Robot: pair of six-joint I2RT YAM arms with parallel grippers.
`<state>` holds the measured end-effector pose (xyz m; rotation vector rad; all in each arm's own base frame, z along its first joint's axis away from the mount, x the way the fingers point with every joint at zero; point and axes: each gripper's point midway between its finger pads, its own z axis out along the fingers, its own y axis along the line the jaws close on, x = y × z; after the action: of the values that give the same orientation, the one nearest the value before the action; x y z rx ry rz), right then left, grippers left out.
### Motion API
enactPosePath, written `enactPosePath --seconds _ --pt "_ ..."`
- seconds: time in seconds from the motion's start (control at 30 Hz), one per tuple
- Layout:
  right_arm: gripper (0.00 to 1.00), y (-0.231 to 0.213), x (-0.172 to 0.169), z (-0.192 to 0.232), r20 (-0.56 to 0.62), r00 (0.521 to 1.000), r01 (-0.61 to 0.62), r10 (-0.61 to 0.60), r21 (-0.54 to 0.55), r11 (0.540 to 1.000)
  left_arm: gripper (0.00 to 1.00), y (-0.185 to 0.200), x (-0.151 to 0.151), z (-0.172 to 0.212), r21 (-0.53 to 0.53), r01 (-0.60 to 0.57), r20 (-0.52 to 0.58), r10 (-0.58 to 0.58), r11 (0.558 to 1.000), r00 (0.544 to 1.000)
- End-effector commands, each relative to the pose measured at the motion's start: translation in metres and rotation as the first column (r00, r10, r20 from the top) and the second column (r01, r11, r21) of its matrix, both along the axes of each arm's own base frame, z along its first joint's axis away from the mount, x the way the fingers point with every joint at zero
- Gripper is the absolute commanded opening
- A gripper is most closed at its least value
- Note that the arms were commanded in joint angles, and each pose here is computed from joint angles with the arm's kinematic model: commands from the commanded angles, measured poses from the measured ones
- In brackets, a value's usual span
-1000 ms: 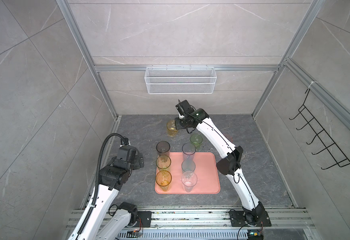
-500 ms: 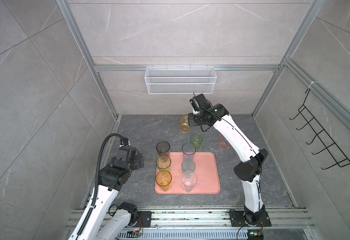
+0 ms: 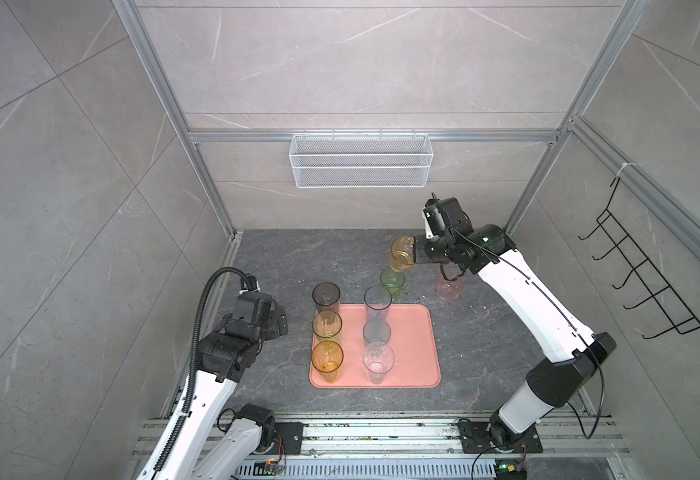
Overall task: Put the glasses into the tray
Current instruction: 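Lift the orange-yellow glass and carry it over the tray corner, then lower the orange-yellow glass onto the tray and open the right gripper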
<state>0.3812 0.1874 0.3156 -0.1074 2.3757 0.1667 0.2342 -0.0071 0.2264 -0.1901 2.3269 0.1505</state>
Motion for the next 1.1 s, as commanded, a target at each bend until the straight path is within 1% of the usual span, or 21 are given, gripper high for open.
enactPosePath --seconds 0.0,0.3,0.53,0.87,1.07 --pt "0.00 -0.016 -0.006 0.003 0.028 0.999 0.025 -0.025 -0.010 1.000 0.95 0.000 0.002 0.001 -0.008 -0.003 0.016 0.003 1.000 1.000" --pt "0.00 -0.036 -0.021 -0.026 -0.026 0.998 0.061 -0.061 -0.009 0.998 0.95 0.000 0.002 0.001 -0.006 -0.005 0.013 0.005 1.000 1.000" --pt "0.00 -0.040 -0.031 -0.060 -0.089 0.993 0.075 -0.072 0.031 0.997 0.95 0.000 0.003 0.000 -0.005 -0.005 0.011 0.005 1.000 1.000" --pt "0.00 -0.048 -0.049 -0.122 -0.183 0.979 0.091 -0.089 -0.001 0.996 0.95 0.000 0.003 0.000 -0.006 -0.005 0.009 0.005 1.000 1.000" --pt "0.00 -0.048 -0.050 -0.153 -0.214 0.972 0.094 -0.095 -0.015 0.995 0.95 0.000 0.004 0.000 -0.006 -0.003 0.008 0.003 1.000 1.000"
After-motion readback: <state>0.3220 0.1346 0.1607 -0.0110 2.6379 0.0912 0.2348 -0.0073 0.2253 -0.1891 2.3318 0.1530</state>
